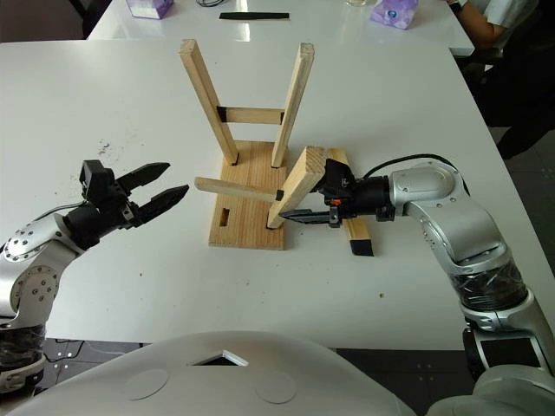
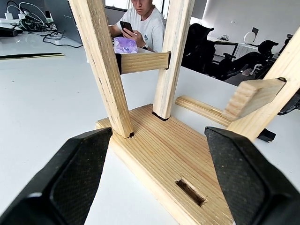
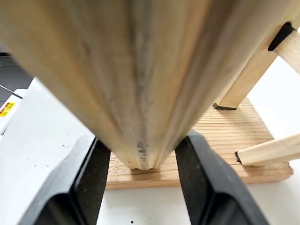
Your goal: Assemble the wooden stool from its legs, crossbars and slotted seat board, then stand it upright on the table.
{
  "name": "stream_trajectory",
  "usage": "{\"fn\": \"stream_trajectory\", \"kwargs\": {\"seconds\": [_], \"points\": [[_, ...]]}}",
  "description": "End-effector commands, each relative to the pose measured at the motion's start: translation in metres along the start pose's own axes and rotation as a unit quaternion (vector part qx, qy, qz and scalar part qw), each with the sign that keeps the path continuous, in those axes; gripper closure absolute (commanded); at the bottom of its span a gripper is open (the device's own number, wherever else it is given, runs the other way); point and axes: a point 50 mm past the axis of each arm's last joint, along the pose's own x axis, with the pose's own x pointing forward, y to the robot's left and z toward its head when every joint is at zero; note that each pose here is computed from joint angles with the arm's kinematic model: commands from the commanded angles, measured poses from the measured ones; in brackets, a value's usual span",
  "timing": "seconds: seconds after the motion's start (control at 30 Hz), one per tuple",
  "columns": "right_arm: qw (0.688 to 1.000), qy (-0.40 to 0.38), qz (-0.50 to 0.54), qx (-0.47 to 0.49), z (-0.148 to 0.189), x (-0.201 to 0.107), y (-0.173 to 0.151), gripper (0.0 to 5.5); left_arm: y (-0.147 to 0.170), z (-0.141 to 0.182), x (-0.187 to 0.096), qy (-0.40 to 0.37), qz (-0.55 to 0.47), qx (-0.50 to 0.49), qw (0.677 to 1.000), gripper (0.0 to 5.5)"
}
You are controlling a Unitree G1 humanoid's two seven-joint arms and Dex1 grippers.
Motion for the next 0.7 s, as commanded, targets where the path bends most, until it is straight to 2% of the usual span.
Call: {"fn": "stream_trajectory", "kwargs": {"seconds": [0.03, 0.33, 0.43, 0.47, 0.57, 0.63, 0.7], "points": [[0.997, 0.073, 0.007, 0.012, -0.029, 0.003, 0.006, 3.46, 0.000, -0.005, 0.000, 0.005, 0.006, -0.003, 1.000, 1.81], [0.990, 0.127, 0.013, 0.053, -0.047, -0.001, -0.005, 3.47, -0.003, -0.012, 0.004, 0.013, 0.004, -0.008, 1.000, 1.81], [0.993, 0.108, 0.008, 0.042, -0.043, 0.002, -0.005, 3.96, -0.005, -0.011, 0.007, 0.008, 0.000, -0.012, 1.000, 1.81], [0.995, 0.088, -0.009, 0.046, -0.037, 0.003, -0.008, 3.96, -0.005, -0.010, 0.007, 0.005, 0.000, -0.013, 1.000, 1.81], [0.998, 0.046, -0.023, 0.039, -0.020, -0.003, -0.010, 3.73, -0.005, -0.010, 0.004, 0.004, 0.003, -0.015, 1.000, 1.81], [0.997, 0.054, -0.059, 0.018, -0.016, -0.009, -0.013, 3.39, -0.005, -0.011, 0.001, 0.007, 0.007, -0.014, 1.000, 1.81], [0.990, 0.067, -0.116, 0.036, -0.017, -0.020, -0.018, 3.18, -0.006, -0.012, -0.001, 0.008, 0.012, -0.016, 1.000, 1.81]]}}
